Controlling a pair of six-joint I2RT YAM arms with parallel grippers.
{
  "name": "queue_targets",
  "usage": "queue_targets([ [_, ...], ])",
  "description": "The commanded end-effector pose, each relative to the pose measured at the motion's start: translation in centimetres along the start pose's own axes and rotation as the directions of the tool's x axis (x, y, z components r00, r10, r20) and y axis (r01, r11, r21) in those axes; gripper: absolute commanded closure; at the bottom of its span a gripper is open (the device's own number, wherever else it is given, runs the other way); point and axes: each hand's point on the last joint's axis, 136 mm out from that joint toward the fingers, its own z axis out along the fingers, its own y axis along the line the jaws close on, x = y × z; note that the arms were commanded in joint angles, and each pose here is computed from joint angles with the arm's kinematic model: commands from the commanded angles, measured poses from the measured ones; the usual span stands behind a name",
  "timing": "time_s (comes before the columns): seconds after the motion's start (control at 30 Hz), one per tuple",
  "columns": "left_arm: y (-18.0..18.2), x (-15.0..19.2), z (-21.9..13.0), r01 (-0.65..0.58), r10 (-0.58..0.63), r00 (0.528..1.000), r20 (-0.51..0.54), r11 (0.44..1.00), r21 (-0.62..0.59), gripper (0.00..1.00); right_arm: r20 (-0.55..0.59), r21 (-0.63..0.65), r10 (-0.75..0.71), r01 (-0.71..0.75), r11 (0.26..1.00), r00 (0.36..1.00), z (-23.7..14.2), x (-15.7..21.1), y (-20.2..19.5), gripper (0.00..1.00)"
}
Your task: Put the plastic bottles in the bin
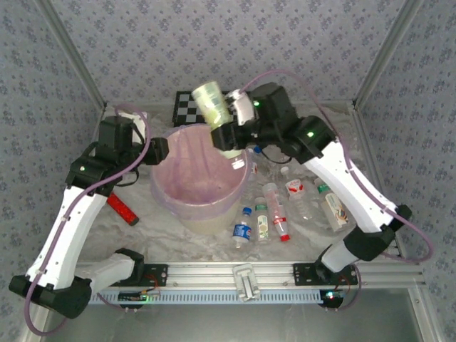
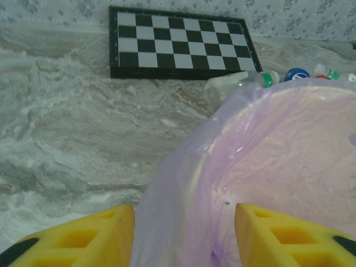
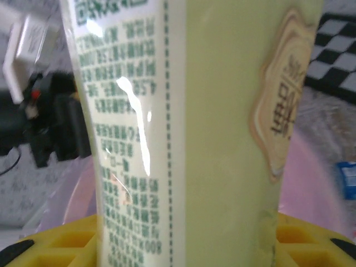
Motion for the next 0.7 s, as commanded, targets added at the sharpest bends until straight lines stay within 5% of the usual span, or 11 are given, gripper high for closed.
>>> queue_targets([
  [0.0, 0.1, 1.2, 1.0, 0.058, -0.057, 0.998, -0.028, 0.998, 0.017, 0.53, -0.126, 0.020, -0.069, 0.072, 0.997, 0.990, 1.6, 2.8, 0.4, 0.74],
  [0.43, 1.5, 2.5, 2.9, 0.123, -0.124, 0.992, -0.030, 0.992, -0.018, 0.85, -0.436, 0.068, -0.162, 0.212, 0.975, 0.885, 8.4, 10.8, -0.5, 0.74],
  [0.67, 1.8, 1.8, 2.6, 0.117, -0.117, 0.993, 0.000, 0.992, -0.039, 0.92, -0.553, 0.095, -0.132, 0.220, 0.971, 0.822, 12.7, 15.4, -2.7, 0.73],
])
